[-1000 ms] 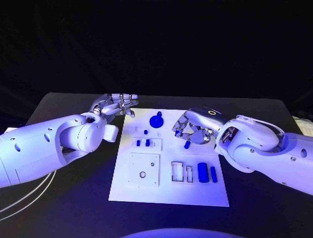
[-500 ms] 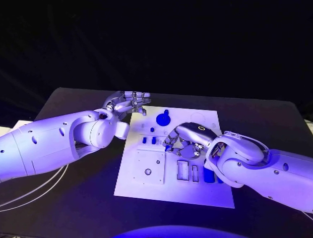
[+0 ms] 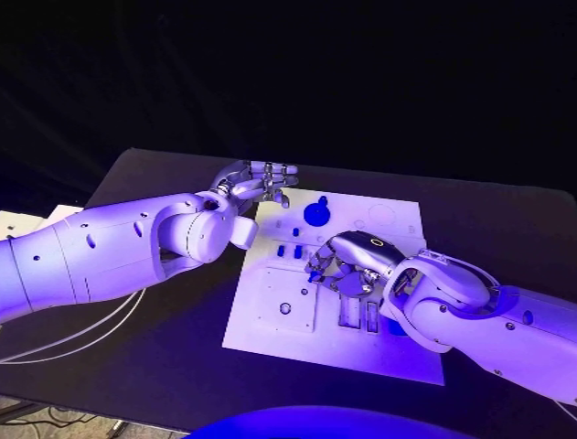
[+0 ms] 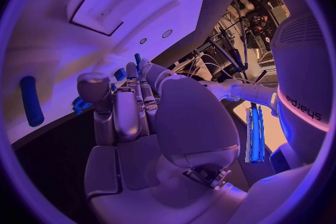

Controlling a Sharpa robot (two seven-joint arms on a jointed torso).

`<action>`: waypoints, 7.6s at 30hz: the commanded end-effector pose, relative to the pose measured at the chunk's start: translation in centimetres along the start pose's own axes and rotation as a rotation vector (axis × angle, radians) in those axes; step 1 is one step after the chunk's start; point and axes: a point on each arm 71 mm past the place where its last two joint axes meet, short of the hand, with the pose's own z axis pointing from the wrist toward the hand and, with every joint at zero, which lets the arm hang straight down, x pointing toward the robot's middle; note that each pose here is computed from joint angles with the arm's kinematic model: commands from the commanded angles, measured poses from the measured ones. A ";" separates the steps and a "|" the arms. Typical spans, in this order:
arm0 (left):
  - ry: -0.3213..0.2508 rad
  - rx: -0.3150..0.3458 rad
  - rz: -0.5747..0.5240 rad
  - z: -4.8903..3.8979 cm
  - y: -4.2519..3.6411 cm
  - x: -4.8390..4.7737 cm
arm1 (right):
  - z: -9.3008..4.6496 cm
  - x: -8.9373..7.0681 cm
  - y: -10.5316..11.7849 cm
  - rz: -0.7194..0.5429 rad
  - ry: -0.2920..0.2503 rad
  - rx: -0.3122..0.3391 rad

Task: Assemble the parts on the task board

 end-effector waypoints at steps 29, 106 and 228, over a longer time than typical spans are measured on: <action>0.029 -0.001 -0.006 0.07 0.02 0.44 | 0.3 1.7 0.5 -0.030 0.106 -0.018; 0.026 -0.033 -0.005 0.15 0.25 0.32 | 0.4 2.1 1.2 -0.023 0.113 0.033; 0.018 -0.053 -0.004 0.25 0.66 -0.43 | -0.4 -1.5 2.9 0.001 0.028 -0.021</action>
